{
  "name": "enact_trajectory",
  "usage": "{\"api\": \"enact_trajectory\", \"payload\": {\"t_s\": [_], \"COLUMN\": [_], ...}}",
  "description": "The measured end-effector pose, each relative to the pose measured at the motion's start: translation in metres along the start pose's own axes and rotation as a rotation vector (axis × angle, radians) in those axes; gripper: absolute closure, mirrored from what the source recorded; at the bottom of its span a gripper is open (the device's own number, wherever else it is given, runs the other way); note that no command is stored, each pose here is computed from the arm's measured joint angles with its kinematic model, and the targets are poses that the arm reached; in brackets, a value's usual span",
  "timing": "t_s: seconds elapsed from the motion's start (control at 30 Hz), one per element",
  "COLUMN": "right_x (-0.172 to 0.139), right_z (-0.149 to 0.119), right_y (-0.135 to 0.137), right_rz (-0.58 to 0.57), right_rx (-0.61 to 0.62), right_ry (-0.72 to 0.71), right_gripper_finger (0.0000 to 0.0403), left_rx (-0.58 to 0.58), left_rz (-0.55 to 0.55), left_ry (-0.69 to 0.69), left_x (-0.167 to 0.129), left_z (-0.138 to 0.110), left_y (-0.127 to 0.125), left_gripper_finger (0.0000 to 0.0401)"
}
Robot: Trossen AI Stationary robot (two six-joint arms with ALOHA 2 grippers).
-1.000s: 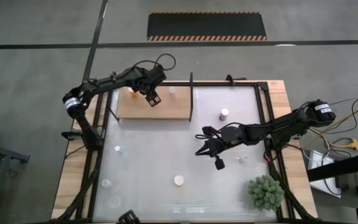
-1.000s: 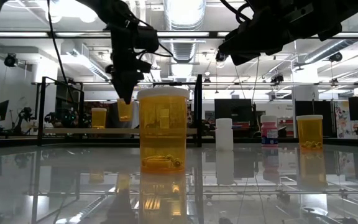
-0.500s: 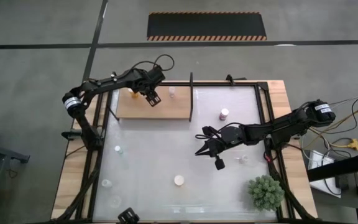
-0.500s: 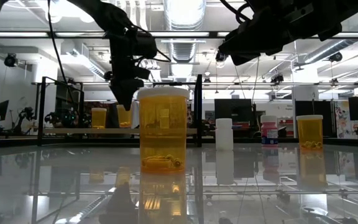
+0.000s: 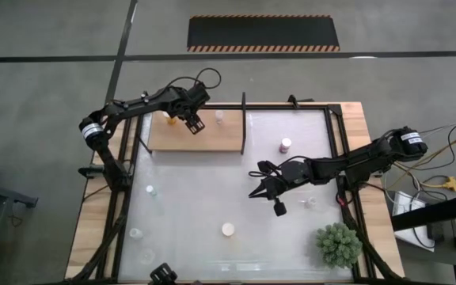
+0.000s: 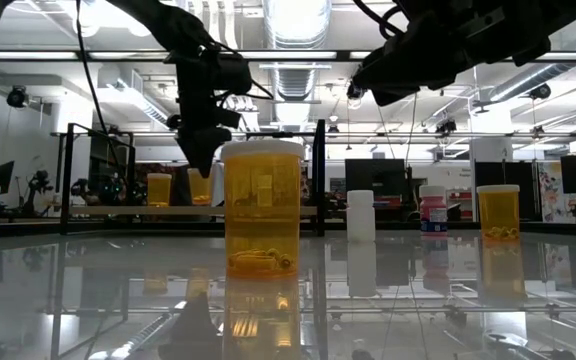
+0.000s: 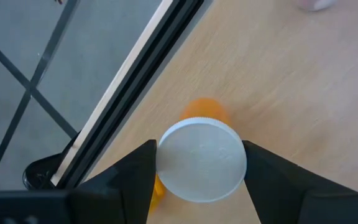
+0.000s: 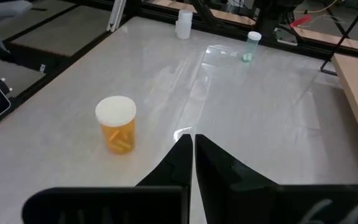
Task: Pick and place medicine bottles onto shelf by color
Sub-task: Put the left large yellow pill bottle on the shelf
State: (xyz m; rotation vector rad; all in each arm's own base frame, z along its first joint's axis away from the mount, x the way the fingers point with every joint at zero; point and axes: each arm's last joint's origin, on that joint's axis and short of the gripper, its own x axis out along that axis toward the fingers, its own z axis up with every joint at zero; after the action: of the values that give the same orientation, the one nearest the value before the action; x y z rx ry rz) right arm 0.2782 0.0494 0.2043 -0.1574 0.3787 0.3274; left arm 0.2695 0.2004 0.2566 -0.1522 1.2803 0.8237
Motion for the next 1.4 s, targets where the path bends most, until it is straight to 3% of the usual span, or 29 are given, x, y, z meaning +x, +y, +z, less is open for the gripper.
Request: {"api": "enact_trajectory", "payload": {"t_s": [0.53,0.8,0.93,1.03,1.2,1.4], "right_x": [0.0,0.0,0.0,0.0,0.0,0.0], "right_z": [-0.001,-0.001,-0.001,-0.001,-0.002,-0.002], "right_y": [0.0,0.0,0.0,0.0,0.0,0.0], "right_rz": [0.002,0.002,0.002,0.002,0.002,0.003], "right_rx": [0.02,0.02,0.018,0.017,0.018,0.022], "right_ry": [0.014,0.014,0.014,0.015,0.016,0.023], "right_gripper_finger": [0.0394,0.0394,0.0394,0.0394,0.0394,0.0394], "left_rx": [0.026,0.016,0.145,0.277,0.337,0.347], "left_rz": [0.003,0.006,-0.057,-0.163,-0.221,-0.114], "left_ry": [-0.001,-0.113,-0.159,-0.159,-0.139,-0.09], "left_x": [-0.002,-0.039,-0.064,-0.075,-0.062,-0.025], "left_z": [0.001,0.008,-0.002,-0.011,-0.019,-0.028], "left_y": [0.001,0.005,-0.003,-0.011,-0.021,-0.028], "left_gripper_finger": [0.0182,0.0182,0.0183,0.0191,0.0231,0.0286]}}
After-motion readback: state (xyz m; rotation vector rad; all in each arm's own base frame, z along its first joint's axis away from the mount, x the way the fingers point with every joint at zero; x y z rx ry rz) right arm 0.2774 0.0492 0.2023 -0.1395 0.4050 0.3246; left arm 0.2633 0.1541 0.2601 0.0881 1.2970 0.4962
